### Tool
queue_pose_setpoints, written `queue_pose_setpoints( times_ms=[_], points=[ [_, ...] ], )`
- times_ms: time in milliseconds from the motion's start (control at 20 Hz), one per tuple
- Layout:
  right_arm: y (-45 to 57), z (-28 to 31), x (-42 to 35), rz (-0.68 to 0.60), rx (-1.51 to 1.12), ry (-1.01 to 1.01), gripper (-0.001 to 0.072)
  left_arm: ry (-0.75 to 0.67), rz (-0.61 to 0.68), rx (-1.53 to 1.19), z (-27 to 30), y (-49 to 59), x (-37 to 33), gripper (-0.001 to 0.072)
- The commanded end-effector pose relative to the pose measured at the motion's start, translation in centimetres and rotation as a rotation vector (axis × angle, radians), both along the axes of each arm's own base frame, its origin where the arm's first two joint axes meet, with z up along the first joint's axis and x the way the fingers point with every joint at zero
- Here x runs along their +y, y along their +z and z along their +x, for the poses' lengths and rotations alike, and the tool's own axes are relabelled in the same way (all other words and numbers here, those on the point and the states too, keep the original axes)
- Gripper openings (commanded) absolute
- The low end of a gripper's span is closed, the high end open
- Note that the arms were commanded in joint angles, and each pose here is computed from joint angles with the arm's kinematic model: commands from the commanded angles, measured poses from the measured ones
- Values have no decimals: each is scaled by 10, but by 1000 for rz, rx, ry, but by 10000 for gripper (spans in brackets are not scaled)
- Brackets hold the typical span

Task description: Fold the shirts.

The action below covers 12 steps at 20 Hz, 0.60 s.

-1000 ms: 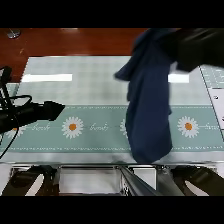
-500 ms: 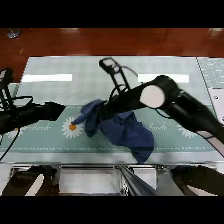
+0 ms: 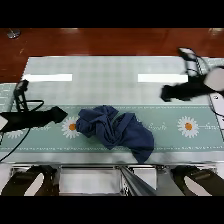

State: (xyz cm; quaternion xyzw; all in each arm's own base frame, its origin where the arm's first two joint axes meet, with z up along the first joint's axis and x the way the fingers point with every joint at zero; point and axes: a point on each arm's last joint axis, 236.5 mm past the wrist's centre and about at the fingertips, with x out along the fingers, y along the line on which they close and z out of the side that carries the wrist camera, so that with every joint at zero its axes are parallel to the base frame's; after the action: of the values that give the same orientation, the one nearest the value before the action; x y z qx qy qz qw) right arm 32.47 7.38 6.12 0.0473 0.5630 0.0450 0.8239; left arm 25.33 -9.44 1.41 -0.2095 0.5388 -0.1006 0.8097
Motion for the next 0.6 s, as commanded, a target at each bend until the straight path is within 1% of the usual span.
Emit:
queue_pose_setpoints(
  times_ms=[0, 50, 100, 150, 250, 300, 350, 500, 550],
  points=[
    [-46, -62, -62, 171, 50, -310, 547, -5, -202, 234, -17, -52, -31, 702],
    [-61, -82, -42, 281, 81, -290, 554, -29, -282, 301, -25, -65, -48, 702],
    [-72, -96, -26, 355, 101, -281, 555, -46, -330, 353, -33, -77, -60, 702],
    [-80, -109, -14, 403, 121, -277, 555, -60, -372, 392, -38, -85, -70, 703],
    [-92, -128, -3, 434, 155, -275, 569, -82, -459, 383, -30, -88, -90, 702],
    [-98, -138, -1, 435, 187, -268, 570, -72, -487, 355, -22, -87, -97, 703],
    [-104, -148, 2, 436, 226, -261, 569, -51, -496, 328, -13, -88, -99, 702],
    [-119, -176, 13, 460, 339, -246, 569, -22, -469, 288, -2, -92, -94, 698],
    [-122, -179, 15, 471, 354, -252, 569, -37, -464, 277, -2, -92, -94, 554]
  ],
)
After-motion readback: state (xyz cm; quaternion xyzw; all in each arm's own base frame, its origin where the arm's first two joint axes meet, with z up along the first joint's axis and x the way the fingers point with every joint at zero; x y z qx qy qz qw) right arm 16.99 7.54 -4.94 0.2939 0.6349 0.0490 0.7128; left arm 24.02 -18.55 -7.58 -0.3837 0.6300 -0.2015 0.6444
